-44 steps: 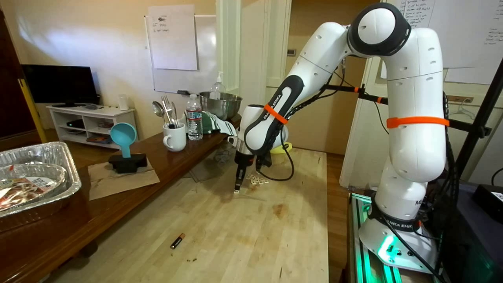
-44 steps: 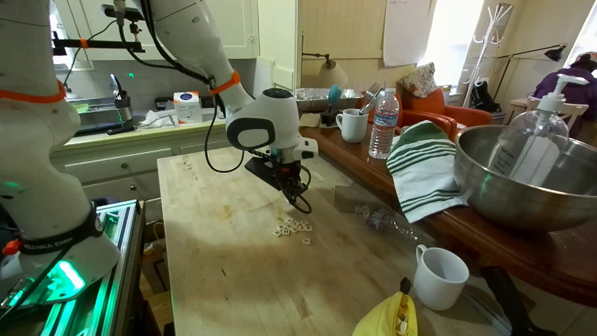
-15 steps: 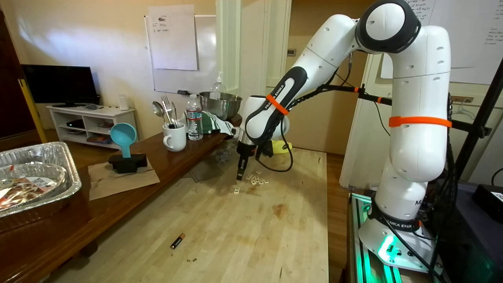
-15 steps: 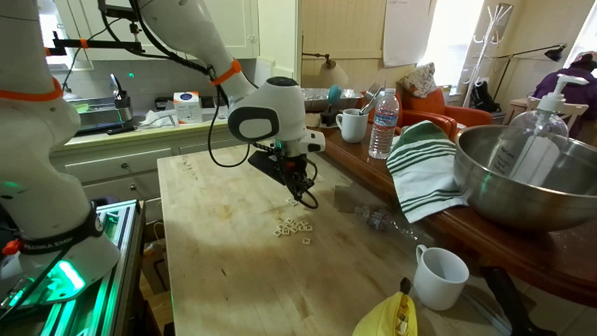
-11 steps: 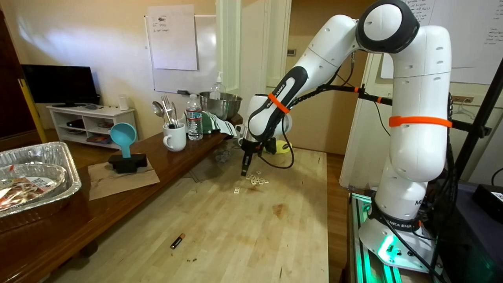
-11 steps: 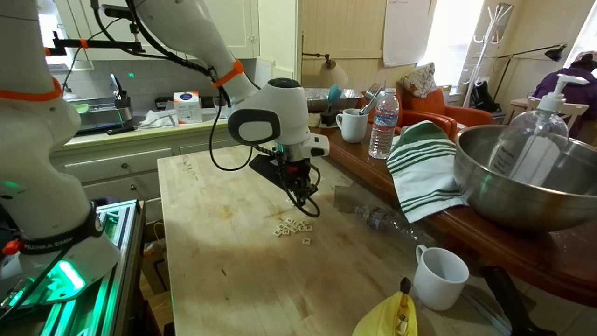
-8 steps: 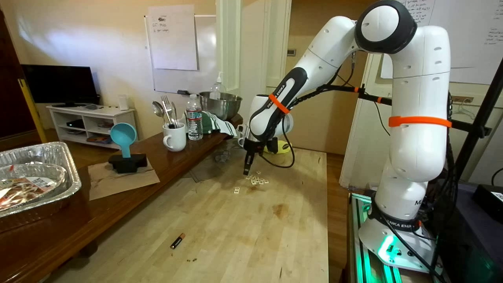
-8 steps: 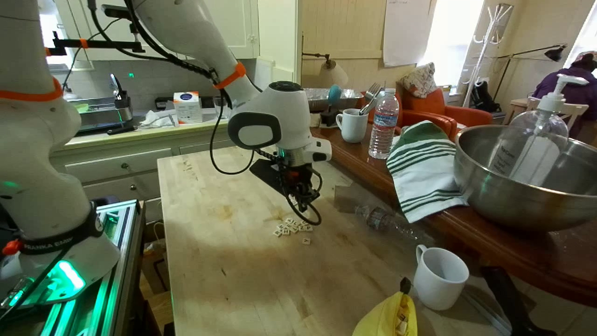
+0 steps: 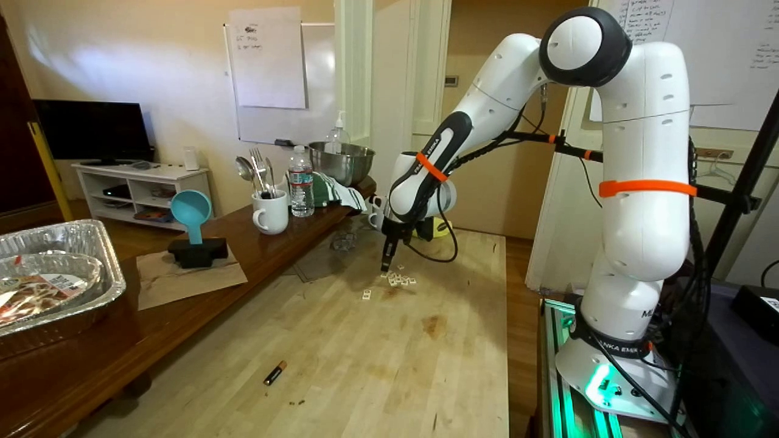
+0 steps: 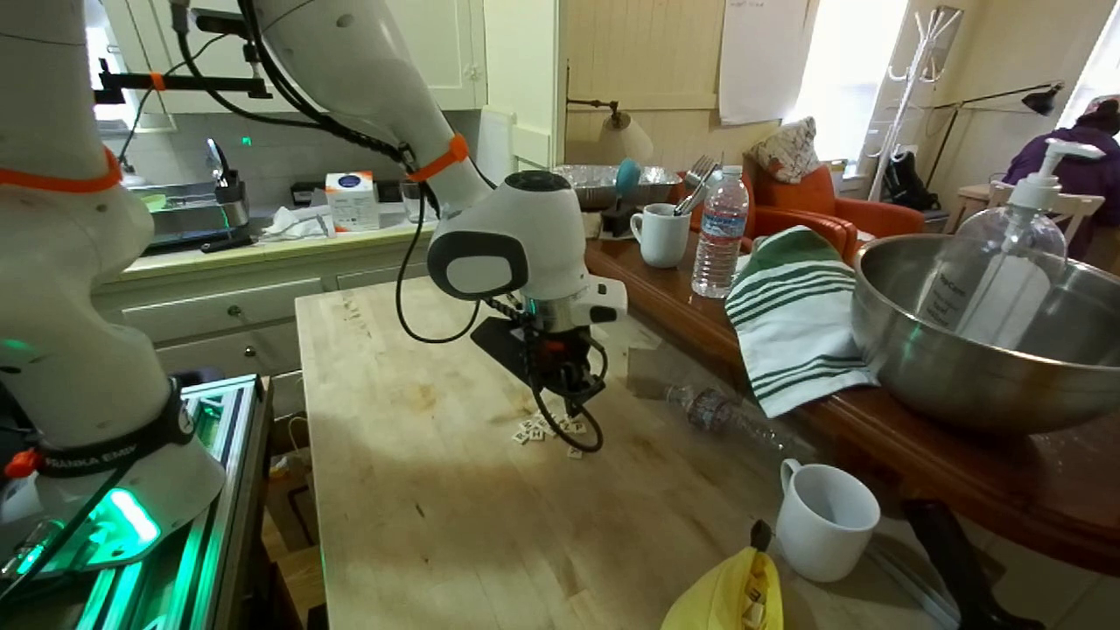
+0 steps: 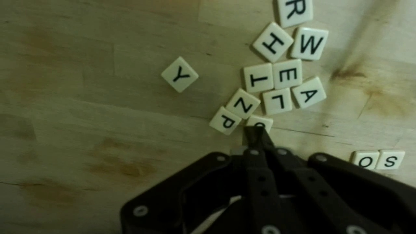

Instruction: Use four letter tiles to form a word

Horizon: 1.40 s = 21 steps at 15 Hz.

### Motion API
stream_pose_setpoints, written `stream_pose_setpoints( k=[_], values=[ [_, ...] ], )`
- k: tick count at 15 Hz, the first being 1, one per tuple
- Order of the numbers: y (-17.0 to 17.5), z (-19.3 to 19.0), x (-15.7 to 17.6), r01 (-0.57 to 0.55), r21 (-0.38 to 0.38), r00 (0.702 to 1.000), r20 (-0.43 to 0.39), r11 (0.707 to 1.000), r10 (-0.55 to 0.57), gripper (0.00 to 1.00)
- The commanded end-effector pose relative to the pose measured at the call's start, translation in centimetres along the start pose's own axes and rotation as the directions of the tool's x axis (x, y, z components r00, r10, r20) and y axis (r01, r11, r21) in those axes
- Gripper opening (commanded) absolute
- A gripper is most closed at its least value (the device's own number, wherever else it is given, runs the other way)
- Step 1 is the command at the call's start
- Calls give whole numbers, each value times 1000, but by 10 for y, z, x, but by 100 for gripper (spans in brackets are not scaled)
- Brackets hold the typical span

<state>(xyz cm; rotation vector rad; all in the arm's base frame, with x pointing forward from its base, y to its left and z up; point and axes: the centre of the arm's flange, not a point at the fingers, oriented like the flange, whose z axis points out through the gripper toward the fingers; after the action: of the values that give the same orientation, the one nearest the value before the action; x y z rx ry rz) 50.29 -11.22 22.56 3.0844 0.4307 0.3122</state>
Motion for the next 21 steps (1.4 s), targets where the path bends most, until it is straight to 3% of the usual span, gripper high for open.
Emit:
stream_pose_setpoints(
  k=[1,7,21],
  values=[
    [6,15,-3,-5,-7,1000,-29,1000,5,0],
    [2,22,0,-5,-11,998,-56,1000,4,0],
    [-36,26,14,130,21,990,-56,991,-129,0]
  ],
)
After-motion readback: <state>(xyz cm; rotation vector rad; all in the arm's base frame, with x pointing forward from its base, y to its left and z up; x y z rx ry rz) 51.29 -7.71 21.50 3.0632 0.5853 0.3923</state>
